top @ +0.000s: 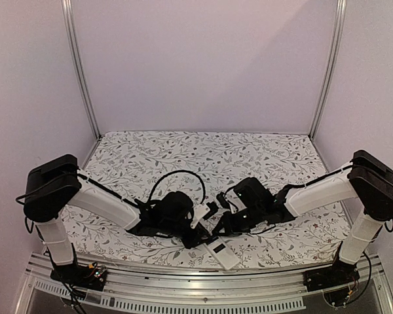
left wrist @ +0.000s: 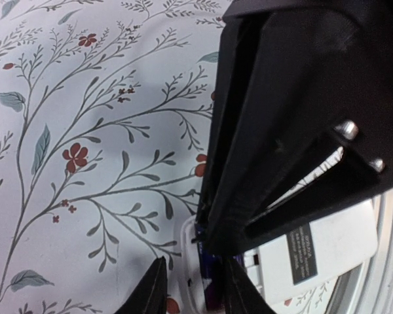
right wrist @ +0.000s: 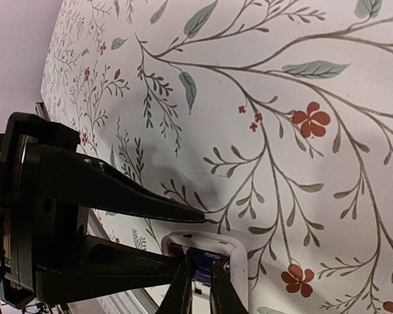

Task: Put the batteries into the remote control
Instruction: Press the battery into the battery compartment.

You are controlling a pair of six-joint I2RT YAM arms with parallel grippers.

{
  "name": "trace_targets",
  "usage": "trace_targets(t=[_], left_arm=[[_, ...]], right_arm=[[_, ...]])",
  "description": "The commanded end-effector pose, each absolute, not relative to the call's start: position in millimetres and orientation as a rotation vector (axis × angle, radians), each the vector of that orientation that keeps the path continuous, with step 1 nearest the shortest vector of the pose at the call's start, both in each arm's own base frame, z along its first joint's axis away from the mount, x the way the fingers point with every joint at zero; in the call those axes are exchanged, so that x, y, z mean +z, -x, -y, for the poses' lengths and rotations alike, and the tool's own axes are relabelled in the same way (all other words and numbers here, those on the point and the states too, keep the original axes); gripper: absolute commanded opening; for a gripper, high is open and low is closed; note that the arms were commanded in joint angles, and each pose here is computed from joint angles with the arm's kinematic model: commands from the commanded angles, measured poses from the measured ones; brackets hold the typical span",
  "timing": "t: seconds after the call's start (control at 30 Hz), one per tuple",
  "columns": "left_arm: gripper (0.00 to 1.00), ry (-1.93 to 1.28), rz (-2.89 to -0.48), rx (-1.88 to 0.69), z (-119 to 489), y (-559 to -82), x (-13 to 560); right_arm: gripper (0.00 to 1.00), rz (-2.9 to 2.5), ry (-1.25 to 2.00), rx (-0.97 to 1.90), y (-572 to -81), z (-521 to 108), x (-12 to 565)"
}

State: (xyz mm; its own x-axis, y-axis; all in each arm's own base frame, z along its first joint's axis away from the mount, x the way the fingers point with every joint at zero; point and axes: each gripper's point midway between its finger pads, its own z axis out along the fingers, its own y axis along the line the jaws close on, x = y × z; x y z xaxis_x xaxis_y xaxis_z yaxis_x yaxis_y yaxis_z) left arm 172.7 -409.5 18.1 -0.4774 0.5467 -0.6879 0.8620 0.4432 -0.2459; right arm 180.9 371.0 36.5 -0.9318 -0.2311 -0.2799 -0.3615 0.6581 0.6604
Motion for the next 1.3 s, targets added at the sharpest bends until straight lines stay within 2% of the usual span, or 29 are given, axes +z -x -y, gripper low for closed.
trace_targets(t=[0.0, 0.2, 0.87, 1.27], left_arm=[[0.29, -1.272, -2.264, -0.745, 392, -151, -12], [0.29, -1.270, -2.262, -0.747, 392, -151, -11], [0.29, -1.269, -2.259, -0.750, 393, -151, -10], [0.29, -1.270, -2.256, -0.750, 392, -151, -10]], right_arm=[[0.12, -2.729, 0.465, 1.075, -182, -363, 22], [0.17, -2.710, 0.449, 1.038, -189, -362, 23], [0.09, -2.714, 0.487, 1.088, -178, -367, 22], [0.08, -2.742, 0.511, 1.073, -172, -368, 13]])
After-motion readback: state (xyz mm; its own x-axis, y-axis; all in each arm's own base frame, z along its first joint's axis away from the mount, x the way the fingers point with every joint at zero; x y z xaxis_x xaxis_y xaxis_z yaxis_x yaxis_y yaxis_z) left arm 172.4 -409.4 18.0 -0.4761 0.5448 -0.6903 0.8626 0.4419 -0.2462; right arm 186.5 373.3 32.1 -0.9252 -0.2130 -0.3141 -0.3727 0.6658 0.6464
